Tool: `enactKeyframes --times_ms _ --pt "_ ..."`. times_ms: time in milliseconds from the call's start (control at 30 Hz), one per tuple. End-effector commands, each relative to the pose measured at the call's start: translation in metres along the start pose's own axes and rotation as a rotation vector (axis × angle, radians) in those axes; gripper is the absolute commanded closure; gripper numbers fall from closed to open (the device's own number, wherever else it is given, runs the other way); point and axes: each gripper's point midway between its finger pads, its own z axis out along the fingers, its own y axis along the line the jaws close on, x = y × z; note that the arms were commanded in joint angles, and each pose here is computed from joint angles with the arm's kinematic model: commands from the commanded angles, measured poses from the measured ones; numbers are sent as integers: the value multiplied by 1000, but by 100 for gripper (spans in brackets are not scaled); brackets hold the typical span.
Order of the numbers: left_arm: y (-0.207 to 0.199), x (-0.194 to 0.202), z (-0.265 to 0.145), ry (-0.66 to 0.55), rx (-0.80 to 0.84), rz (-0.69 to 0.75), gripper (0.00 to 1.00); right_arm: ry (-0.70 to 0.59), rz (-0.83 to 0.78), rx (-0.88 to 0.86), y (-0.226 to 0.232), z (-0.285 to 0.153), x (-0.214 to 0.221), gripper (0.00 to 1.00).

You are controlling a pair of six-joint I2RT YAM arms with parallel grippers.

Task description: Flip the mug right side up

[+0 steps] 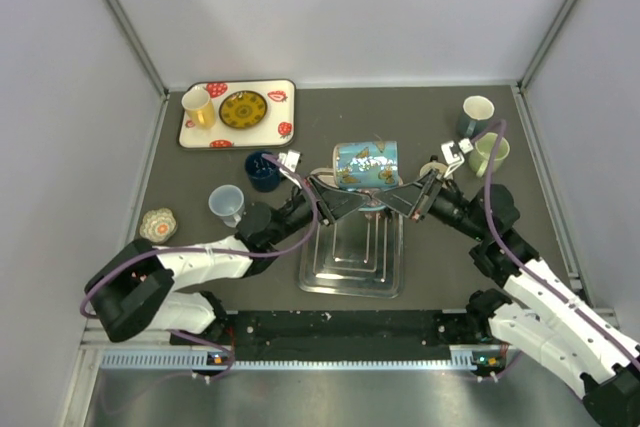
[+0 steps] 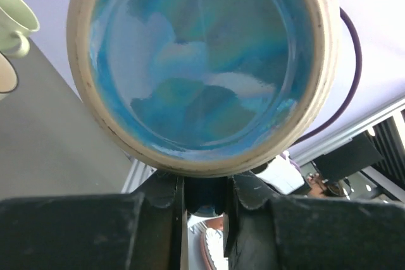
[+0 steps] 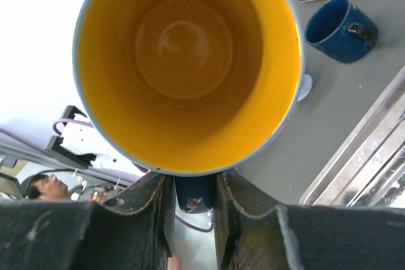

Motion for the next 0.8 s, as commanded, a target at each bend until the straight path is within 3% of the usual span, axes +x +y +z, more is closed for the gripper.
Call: enactKeyframes --times_ms 0,200,267,300,367,400,467,600,700,767 --pt "-83 -29 -3 -97 292 92 100 67 -45 -111 28 -6 12 100" --pt "-63 -23 -1 -35 139 151 100 85 -108 -31 19 -9 12 97" --pt "-64 -25 0 -28 99 207 100 95 -147 5 18 -11 10 74" --pt "-63 -26 -5 -24 69 259 100 88 -157 13 19 -12 8 56" --pt "-61 -33 -10 -50 30 300 100 88 -172 36 20 -13 5 41" --pt "-62 -35 -16 -51 4 344 100 82 -179 49 20 -14 3 22" --pt "-55 -44 -22 -81 -65 393 100 70 -218 58 26 -15 -4 10" --pt "-56 -70 -44 -141 -214 554 100 76 -252 199 9 -27 -9 2" --pt "-23 -94 -66 -155 -499 649 100 82 -293 362 -12 -42 -14 2" --pt "7 -91 -83 -75 -669 690 100 60 -344 434 -17 -51 -23 2"
